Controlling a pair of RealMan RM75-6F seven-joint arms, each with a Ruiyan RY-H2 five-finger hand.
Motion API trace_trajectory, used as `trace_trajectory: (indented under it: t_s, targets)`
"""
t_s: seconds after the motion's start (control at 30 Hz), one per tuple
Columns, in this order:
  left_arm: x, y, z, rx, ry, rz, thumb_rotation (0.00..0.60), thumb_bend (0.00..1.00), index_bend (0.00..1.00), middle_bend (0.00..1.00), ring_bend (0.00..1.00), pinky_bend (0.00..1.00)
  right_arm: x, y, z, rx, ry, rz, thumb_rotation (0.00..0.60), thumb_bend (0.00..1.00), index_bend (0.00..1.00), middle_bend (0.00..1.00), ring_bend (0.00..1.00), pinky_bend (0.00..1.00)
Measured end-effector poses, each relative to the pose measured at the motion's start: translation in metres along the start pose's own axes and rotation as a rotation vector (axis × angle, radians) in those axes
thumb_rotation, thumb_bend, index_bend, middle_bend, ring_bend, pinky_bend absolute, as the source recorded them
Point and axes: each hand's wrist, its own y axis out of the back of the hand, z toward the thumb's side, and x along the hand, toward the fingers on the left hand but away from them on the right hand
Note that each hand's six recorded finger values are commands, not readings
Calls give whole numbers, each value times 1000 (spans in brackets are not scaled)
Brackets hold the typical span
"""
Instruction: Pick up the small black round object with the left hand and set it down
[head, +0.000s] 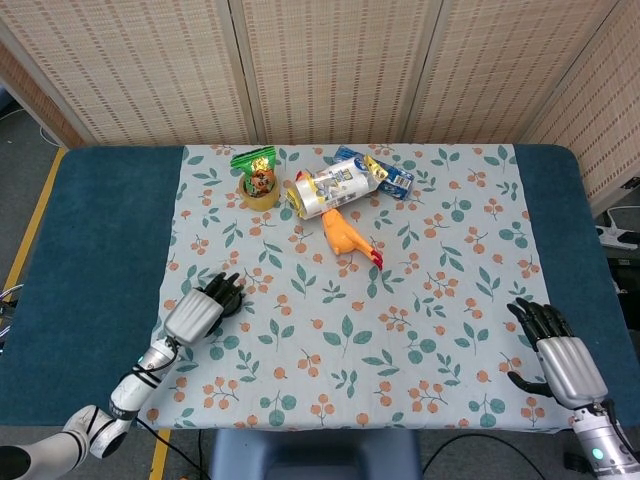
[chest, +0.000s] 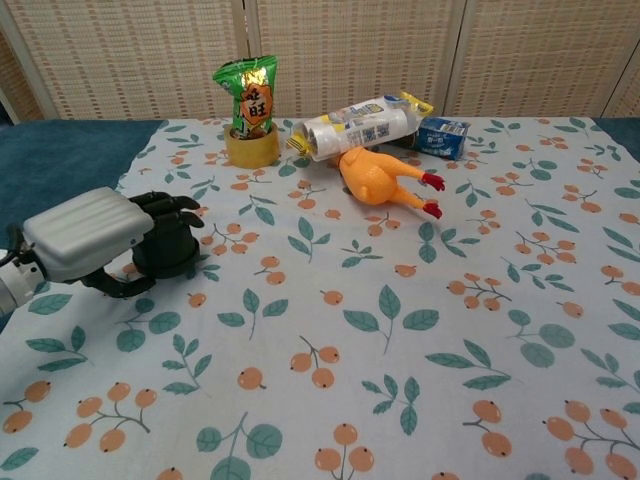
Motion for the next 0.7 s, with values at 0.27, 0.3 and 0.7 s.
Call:
trace_trajectory:
  t_s: [0.27, 0.3, 0.7]
  targets:
    - [-2, -4, 7, -43, 9, -29, 600, 371, 0, 0, 0, 415, 0, 0, 1, 0, 3, -5, 600, 86, 0, 0, 0, 0]
    - [-2, -4, 8, -63, 10, -33, 600, 360, 0, 0, 0, 386, 1, 0, 1, 1, 2, -6, 600, 86, 0, 0, 0, 0]
    - [-9, -2, 17, -216, -4, -170, 600, 343, 0, 0, 0, 276, 1, 0, 0, 1, -4, -2, 600, 86, 0, 0, 0, 0]
